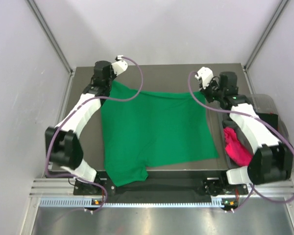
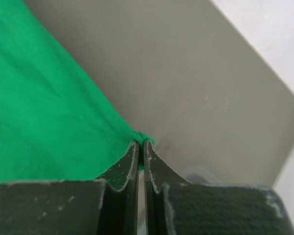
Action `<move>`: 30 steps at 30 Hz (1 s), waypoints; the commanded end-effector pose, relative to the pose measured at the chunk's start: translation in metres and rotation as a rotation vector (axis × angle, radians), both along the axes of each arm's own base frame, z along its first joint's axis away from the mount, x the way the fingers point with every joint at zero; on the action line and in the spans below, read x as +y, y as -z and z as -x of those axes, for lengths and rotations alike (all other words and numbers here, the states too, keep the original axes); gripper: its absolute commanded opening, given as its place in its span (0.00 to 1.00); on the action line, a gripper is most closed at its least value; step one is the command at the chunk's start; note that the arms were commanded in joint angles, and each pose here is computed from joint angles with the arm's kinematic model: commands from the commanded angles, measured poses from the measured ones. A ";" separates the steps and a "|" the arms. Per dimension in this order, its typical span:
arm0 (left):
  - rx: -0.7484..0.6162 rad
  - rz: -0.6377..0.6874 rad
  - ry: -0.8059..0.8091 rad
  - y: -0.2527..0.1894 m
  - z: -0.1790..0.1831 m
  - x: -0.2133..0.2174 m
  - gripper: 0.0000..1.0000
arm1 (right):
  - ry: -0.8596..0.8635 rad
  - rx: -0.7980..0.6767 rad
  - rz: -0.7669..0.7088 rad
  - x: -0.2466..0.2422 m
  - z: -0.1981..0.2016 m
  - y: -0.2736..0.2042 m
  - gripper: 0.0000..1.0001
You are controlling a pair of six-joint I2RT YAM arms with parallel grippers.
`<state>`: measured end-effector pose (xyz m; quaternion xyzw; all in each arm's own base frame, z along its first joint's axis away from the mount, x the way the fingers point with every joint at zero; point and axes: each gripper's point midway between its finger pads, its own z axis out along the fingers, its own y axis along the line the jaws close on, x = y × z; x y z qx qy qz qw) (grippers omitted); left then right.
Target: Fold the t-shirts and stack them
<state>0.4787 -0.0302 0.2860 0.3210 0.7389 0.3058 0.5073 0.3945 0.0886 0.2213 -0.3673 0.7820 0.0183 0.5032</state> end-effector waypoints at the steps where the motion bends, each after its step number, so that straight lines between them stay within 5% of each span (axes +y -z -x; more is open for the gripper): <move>1: -0.221 0.085 -0.035 -0.043 -0.053 -0.003 0.00 | 0.007 -0.167 -0.015 0.006 -0.054 -0.022 0.00; 7: -0.232 0.083 -0.097 -0.002 -0.116 -0.008 0.00 | 0.084 -0.076 -0.010 0.000 -0.123 0.042 0.00; 13: -0.231 0.151 -0.148 0.022 -0.164 -0.006 0.00 | 0.170 -0.108 -0.095 -0.013 -0.180 0.038 0.00; 24: -0.287 0.189 -0.137 0.036 -0.205 -0.014 0.00 | 0.225 -0.087 -0.120 -0.018 -0.232 0.060 0.00; 30: -0.259 0.269 -0.140 0.029 -0.193 -0.023 0.00 | 0.223 -0.087 -0.153 -0.014 -0.234 0.055 0.00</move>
